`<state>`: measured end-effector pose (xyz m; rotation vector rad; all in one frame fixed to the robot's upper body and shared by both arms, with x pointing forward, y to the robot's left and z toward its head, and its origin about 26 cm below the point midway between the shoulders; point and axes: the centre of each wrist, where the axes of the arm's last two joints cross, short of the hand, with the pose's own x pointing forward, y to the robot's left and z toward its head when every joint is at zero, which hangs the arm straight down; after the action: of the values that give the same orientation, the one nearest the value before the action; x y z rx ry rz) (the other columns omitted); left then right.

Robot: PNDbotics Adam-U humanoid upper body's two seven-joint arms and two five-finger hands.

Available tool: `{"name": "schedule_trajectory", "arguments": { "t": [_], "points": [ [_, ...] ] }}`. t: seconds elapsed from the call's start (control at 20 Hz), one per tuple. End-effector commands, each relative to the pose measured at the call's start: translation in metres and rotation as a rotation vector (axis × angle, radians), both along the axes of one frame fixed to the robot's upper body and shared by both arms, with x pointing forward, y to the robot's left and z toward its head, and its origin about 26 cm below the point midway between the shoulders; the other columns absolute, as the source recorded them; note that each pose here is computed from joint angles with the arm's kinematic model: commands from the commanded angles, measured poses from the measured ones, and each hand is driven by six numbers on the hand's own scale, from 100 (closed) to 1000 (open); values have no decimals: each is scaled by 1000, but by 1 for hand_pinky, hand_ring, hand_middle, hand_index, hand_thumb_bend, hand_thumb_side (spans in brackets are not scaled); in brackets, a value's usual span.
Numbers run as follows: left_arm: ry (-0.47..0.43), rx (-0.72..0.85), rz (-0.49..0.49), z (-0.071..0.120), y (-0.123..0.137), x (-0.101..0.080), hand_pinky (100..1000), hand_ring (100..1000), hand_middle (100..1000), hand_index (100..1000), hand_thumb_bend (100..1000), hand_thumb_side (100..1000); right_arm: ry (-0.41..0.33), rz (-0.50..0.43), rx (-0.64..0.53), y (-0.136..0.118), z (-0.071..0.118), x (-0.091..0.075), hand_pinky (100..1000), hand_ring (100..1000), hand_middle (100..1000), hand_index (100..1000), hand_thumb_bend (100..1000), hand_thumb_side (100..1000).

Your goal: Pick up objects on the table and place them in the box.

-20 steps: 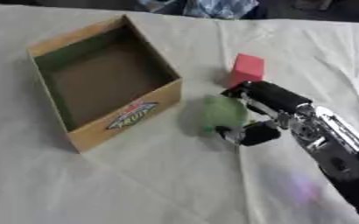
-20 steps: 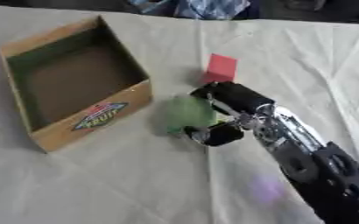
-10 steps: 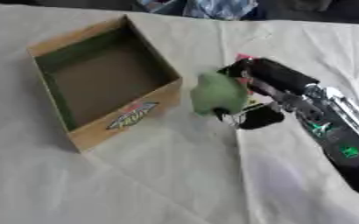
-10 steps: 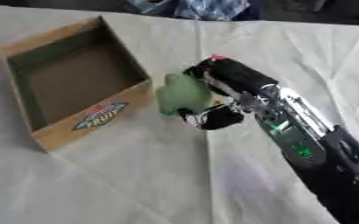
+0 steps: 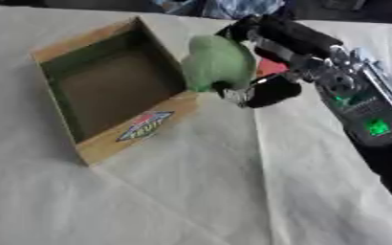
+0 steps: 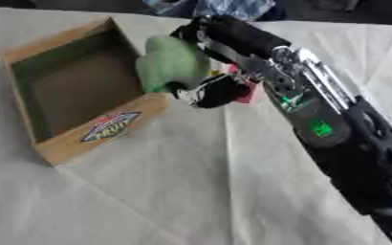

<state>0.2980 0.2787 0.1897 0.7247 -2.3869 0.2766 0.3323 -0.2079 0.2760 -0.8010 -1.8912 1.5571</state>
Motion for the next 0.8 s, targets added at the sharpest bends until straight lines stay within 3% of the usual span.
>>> {"name": "schedule_trajectory", "arguments": {
  "t": [0.05, 0.8],
  "points": [
    [-22, 10, -10, 7, 0, -1, 628, 795, 1000, 724, 329, 1000, -8, 26, 8, 10, 9, 3, 780, 696, 506, 807, 158, 399],
    [-22, 7, -35, 8, -4, 0, 630, 796, 1000, 724, 326, 1000, -53, 130, -39, 102, 25, 40, 794, 708, 513, 808, 203, 363]
  ]
}}
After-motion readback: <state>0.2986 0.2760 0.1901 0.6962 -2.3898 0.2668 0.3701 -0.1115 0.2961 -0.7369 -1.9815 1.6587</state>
